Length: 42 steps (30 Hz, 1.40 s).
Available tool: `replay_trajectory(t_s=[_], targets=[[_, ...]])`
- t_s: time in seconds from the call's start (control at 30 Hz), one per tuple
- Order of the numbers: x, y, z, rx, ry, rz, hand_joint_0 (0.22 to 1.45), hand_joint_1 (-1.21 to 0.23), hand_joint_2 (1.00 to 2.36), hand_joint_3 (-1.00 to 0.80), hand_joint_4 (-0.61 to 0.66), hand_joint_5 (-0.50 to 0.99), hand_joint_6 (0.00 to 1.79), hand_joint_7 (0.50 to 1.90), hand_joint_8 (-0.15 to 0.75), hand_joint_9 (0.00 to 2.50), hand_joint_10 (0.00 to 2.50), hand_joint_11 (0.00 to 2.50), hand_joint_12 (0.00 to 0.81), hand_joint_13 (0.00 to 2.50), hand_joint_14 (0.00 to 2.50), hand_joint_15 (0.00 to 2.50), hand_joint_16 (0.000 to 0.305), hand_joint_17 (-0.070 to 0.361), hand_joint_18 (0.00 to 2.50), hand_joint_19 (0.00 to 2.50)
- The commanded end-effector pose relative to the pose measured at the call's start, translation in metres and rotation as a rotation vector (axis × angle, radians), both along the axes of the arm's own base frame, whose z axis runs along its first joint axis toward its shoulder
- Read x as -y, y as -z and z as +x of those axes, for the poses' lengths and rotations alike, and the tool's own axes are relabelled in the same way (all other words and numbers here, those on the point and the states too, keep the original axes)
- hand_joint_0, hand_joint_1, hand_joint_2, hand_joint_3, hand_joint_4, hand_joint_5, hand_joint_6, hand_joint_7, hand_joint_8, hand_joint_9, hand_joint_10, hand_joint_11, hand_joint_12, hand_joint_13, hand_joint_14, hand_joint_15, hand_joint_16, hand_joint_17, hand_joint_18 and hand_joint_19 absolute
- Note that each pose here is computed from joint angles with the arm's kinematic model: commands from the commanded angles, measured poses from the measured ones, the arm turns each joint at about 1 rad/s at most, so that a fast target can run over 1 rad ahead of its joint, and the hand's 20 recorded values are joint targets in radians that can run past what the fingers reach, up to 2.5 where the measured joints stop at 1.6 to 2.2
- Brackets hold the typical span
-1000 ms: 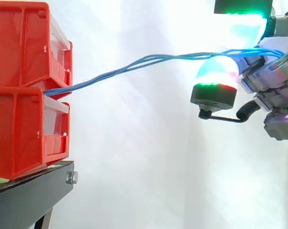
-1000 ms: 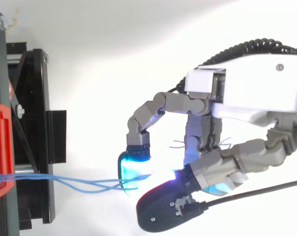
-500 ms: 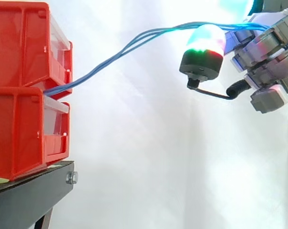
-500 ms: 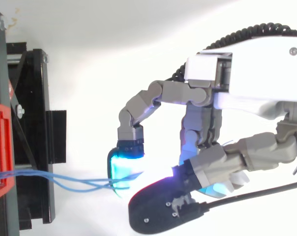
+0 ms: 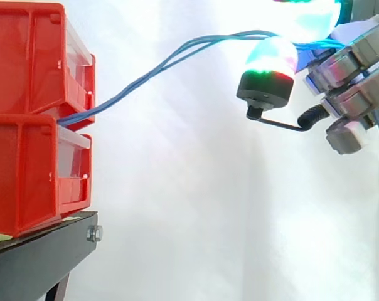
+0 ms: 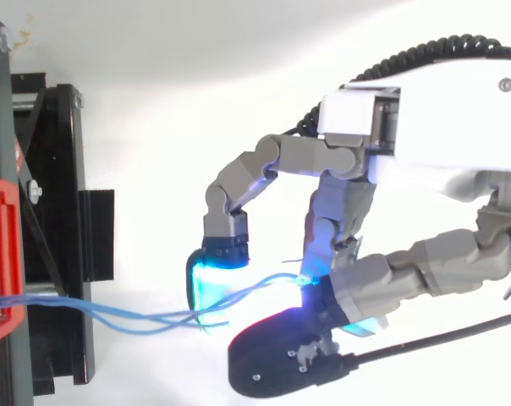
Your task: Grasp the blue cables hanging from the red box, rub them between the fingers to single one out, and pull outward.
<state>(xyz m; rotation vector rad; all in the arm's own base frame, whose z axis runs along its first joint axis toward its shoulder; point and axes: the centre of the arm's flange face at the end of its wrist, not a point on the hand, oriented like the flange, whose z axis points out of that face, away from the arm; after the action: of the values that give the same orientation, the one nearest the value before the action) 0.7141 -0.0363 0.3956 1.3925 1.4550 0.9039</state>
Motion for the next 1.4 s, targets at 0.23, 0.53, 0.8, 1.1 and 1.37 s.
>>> replay_trajectory(t_s=[0.23, 0.53, 0.8, 1.1, 1.37], targets=[[0.0000, 0.0024, -0.0002, -0.005, -0.002, -0.007, 0.78, -0.89, 1.00, -0.49, -0.04, -0.19, 0.93, 0.97, 0.240, 1.28, 0.02, 1.12, 0.344, 0.96, 0.03, 0.76, 0.045, 0.101, 0.78, 0.67], [0.0002, 0.0039, -0.0022, -0.018, -0.005, -0.013, 0.58, -0.73, 1.00, -0.50, 0.06, -0.17, 0.89, 1.01, 0.247, 1.29, 0.03, 0.99, 0.346, 0.98, 0.03, 0.77, 0.045, 0.102, 0.77, 0.71], [0.0003, 0.0046, -0.0024, -0.019, -0.004, -0.011, 0.51, -0.67, 1.00, -0.50, 0.09, -0.17, 0.85, 1.00, 0.260, 1.28, 0.02, 0.95, 0.368, 0.99, 0.03, 0.77, 0.052, 0.116, 0.78, 0.74], [0.0026, 0.0058, -0.0024, -0.022, 0.000, -0.012, 0.53, -0.60, 1.00, -0.50, 0.08, -0.16, 0.84, 1.00, 0.260, 1.28, 0.02, 0.93, 0.360, 0.99, 0.03, 0.77, 0.050, 0.113, 0.77, 0.75], [0.0025, 0.0047, -0.0027, -0.021, -0.001, -0.012, 0.60, -0.63, 1.02, -0.27, 0.05, -0.16, 0.84, 1.05, 0.253, 1.27, 0.02, 0.94, 0.347, 1.00, 0.03, 0.78, 0.048, 0.107, 0.76, 0.76]])
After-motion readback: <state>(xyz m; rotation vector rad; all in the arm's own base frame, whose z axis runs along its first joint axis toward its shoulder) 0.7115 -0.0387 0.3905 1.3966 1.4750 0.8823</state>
